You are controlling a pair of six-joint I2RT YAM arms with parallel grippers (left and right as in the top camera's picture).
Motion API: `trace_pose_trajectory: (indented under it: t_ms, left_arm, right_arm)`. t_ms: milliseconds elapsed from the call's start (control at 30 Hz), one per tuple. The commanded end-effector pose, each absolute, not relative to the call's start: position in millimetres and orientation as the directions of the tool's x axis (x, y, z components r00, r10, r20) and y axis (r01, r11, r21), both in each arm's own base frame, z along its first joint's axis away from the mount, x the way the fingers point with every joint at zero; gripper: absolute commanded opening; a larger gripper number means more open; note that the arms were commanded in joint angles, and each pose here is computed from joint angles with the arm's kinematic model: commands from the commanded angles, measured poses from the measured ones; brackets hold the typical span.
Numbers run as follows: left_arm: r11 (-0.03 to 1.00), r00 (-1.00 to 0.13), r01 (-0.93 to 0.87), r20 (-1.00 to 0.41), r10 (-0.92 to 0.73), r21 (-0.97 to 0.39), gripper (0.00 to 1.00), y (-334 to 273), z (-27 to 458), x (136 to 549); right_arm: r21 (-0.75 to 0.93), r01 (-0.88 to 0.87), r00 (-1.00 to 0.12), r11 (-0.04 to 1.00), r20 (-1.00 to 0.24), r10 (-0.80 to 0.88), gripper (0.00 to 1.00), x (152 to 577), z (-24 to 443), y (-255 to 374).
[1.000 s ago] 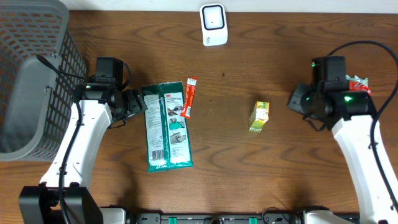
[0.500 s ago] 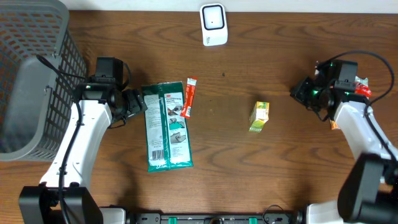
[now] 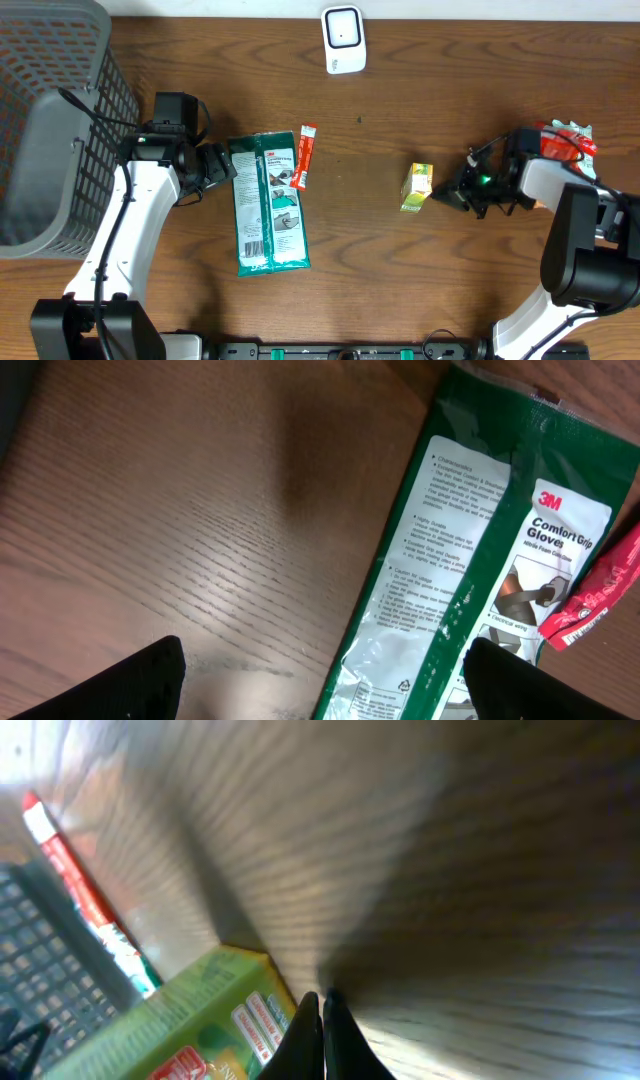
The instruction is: Scan the item barcode
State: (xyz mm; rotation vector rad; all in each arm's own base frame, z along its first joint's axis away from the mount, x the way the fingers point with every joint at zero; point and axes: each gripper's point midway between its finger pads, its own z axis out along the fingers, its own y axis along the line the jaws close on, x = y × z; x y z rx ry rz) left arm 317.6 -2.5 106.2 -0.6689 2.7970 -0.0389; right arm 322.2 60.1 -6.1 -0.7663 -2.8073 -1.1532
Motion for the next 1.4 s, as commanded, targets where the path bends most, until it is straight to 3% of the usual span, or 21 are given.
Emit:
trace_pose_trajectory:
  t_ms: [0,133,867,1367]
  left_arm:
    - [0.896,-0.858,-0.438,-0.261,-0.442,-0.076,0.90,0.4,109.0,319.1]
    - [0.896,-0.858,-0.438,-0.261,-0.442,-0.076,0.90,0.4,109.0,319.1]
    - [0.896,-0.858,-0.438,-0.261,-0.442,-0.076,0.90,0.4,109.0,319.1]
    - [0.896,-0.858,-0.438,-0.261,-0.442,-0.077,0.90,0.4,109.0,319.1]
  right_arm:
    - [0.652,0.473,-0.871,0.592,0.246,0.425,0.01,298.9,-22.4,66.7]
    - [0.684,0.493,-0.857,0.537,0.275,0.436,0.01,291.1,-26.0,75.1]
    - [0.679,0.567,-0.802,0.466,0.327,0.500,0.01,267.4,-49.1,97.2]
    - [0.702,0.498,-0.848,0.510,0.271,0.456,0.01,279.5,-46.0,167.7]
